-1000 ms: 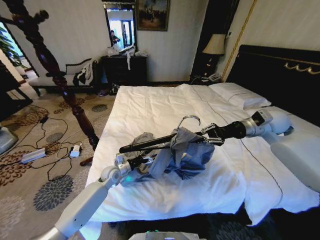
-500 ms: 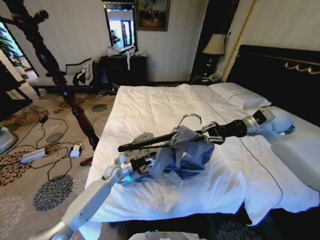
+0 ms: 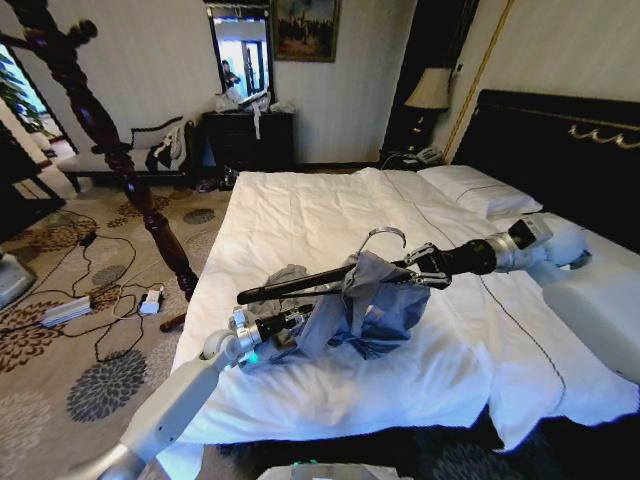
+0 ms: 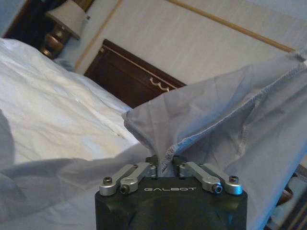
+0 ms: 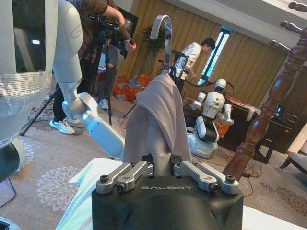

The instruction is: Pick up the clothes from the bed and hang them on the clothes hanger.

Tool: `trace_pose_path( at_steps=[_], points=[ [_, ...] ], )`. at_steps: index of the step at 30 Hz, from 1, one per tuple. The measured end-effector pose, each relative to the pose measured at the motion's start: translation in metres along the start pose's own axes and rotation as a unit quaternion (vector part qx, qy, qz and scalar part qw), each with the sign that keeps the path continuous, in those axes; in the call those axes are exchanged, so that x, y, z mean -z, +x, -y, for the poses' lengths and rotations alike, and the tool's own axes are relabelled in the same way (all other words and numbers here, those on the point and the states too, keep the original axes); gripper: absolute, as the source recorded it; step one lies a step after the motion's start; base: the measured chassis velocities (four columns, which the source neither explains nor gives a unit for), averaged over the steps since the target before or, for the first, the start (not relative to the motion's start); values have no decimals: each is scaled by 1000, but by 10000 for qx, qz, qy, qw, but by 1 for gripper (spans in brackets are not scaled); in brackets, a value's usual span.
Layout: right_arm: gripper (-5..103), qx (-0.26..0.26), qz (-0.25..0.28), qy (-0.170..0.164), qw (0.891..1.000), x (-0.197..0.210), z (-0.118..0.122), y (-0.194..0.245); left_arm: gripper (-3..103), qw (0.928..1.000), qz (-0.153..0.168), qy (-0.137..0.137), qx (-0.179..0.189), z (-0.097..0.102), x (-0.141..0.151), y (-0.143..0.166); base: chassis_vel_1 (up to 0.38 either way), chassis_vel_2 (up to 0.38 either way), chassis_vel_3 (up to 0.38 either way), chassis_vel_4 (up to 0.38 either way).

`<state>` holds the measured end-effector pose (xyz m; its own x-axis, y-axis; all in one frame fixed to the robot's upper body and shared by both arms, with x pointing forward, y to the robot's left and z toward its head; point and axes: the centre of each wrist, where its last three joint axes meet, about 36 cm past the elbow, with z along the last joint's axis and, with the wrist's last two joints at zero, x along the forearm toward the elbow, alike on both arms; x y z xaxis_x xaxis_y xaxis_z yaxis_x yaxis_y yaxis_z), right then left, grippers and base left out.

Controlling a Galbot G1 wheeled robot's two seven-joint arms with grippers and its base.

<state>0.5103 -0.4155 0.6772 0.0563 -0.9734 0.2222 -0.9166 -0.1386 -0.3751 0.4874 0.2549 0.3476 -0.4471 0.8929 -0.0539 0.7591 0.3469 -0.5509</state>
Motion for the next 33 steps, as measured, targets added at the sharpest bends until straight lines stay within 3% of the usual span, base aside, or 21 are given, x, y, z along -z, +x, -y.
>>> trace_pose_path(
  at_steps=[5,12,17,20,22,25,30,33],
  points=[
    [12,-255,-25,-143,9996,-14,-2,12,1,9994,320,-35,148,4,12,16,0,0,0,0],
    [12,-481,-91,-238,9985,-24,-6,18,0,9973,639,-236,278,10,38,33,0,0,0,0],
    [12,-624,-147,-309,9975,-33,-12,14,0,9930,966,-555,386,18,88,55,0,0,0,0],
    [12,-632,-227,-333,9972,-37,-18,8,0,9898,1116,-810,348,34,132,72,0,0,0,0],
    [12,-632,-252,-334,9971,-38,-19,7,0,9893,1122,-879,317,39,141,75,0,0,0,0],
    [12,-666,-420,-333,9963,-42,-22,6,0,9868,1132,-1144,154,64,176,81,0,0,0,0],
    [12,-810,-515,-342,9948,-42,-25,11,0,9853,1076,-1325,-29,87,197,80,0,0,0,0],
    [12,-894,-539,-338,9940,-41,-28,12,0,9842,953,-1473,-237,111,203,74,0,0,0,0]
  ],
)
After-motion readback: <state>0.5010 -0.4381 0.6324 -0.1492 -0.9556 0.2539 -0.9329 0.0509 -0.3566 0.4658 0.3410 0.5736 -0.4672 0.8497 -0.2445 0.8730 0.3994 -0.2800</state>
